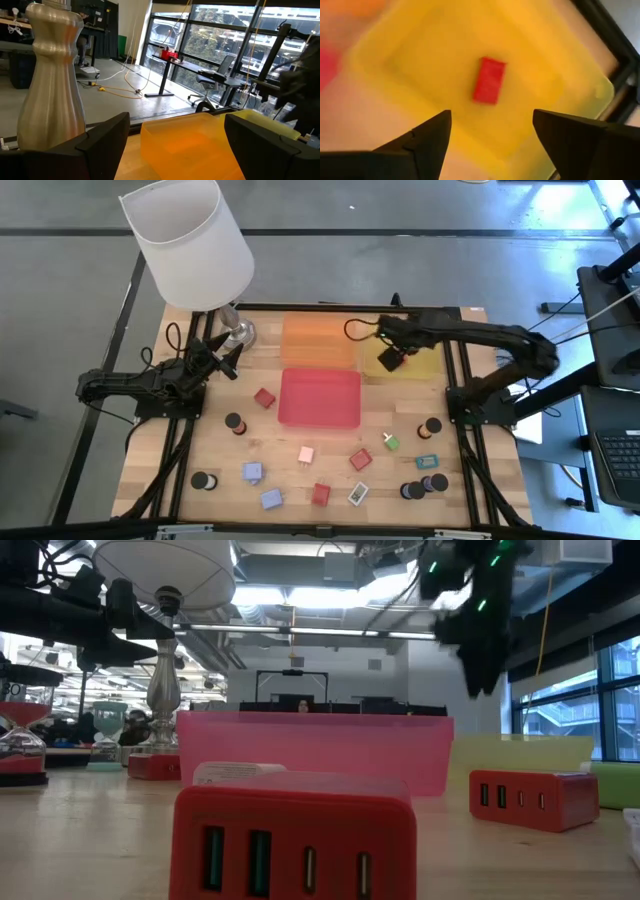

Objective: Pick & Place Office items
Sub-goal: Put the yellow black hourglass into the orange bin

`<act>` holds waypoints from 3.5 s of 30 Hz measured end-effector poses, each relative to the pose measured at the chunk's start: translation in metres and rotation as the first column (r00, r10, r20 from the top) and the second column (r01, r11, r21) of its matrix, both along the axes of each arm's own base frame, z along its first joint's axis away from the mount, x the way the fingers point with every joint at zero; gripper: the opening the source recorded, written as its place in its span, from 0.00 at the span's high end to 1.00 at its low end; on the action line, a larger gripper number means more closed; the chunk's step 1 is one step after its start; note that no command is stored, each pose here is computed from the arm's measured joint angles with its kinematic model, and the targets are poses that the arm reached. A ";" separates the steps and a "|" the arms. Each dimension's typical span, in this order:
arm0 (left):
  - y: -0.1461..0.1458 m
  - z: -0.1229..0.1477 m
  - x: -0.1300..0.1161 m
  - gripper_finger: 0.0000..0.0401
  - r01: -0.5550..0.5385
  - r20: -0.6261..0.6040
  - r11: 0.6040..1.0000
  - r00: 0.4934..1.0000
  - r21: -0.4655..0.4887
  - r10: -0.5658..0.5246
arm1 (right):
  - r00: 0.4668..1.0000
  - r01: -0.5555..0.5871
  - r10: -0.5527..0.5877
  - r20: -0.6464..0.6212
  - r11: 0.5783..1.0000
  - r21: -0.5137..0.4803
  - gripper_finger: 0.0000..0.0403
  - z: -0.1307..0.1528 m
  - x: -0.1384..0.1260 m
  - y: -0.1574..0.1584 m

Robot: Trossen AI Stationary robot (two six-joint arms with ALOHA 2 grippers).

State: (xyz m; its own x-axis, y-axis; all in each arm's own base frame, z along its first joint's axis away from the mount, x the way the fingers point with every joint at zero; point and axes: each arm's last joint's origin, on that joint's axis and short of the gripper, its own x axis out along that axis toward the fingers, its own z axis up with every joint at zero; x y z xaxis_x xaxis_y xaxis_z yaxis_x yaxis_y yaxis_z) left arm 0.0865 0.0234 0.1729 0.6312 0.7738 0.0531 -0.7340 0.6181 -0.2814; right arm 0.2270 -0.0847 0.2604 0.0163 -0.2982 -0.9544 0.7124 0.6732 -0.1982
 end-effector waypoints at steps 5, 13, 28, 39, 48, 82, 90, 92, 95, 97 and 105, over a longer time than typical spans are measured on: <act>0.000 0.000 0.000 0.20 0.000 0.000 1.000 1.000 0.000 0.000 | 0.983 -0.162 0.151 0.107 0.982 0.096 0.32 0.034 -0.031 0.034; 0.000 0.000 0.000 0.20 0.000 0.000 1.000 1.000 0.000 0.000 | 0.876 -0.378 0.302 0.377 0.914 0.147 0.35 0.072 -0.081 0.081; 0.000 0.000 0.000 0.20 0.000 0.000 1.000 1.000 0.000 0.000 | 0.722 -0.616 0.440 0.534 0.760 0.207 0.37 0.085 -0.102 0.136; 0.000 0.000 0.000 0.20 0.000 0.000 1.000 1.000 0.000 0.000 | 0.555 -0.812 0.731 0.398 0.581 0.066 0.33 0.073 -0.098 0.168; 0.000 0.000 0.000 0.20 0.000 0.000 1.000 1.000 0.000 0.000 | 0.582 -0.808 0.749 0.317 0.578 0.118 0.20 0.054 -0.096 0.182; 0.000 0.000 0.000 0.20 0.000 0.000 1.000 1.000 0.000 0.000 | 0.687 -0.724 0.723 0.073 0.672 0.154 0.19 -0.058 -0.118 0.182; 0.000 0.000 0.000 0.20 0.000 0.000 1.000 1.000 0.000 0.000 | 0.720 -0.693 0.689 0.086 0.704 0.159 0.32 -0.058 -0.117 0.182; 0.000 0.000 0.000 0.20 0.000 0.000 1.000 1.000 0.000 0.000 | 0.728 -0.684 0.680 0.088 0.712 0.160 0.39 -0.058 -0.117 0.182; 0.000 0.000 0.000 0.20 0.000 0.000 1.000 1.000 0.000 0.000 | 0.736 -0.676 0.671 0.090 0.719 0.161 0.48 -0.058 -0.117 0.182; 0.000 0.000 0.000 0.20 0.000 0.000 1.000 1.000 0.000 0.000 | 0.742 -0.669 0.664 0.093 0.725 0.162 0.48 -0.058 -0.117 0.182; 0.000 0.000 0.000 0.20 0.000 0.000 1.000 1.000 0.000 0.000 | 0.747 -0.665 0.653 0.126 0.727 0.171 0.48 -0.050 -0.115 0.185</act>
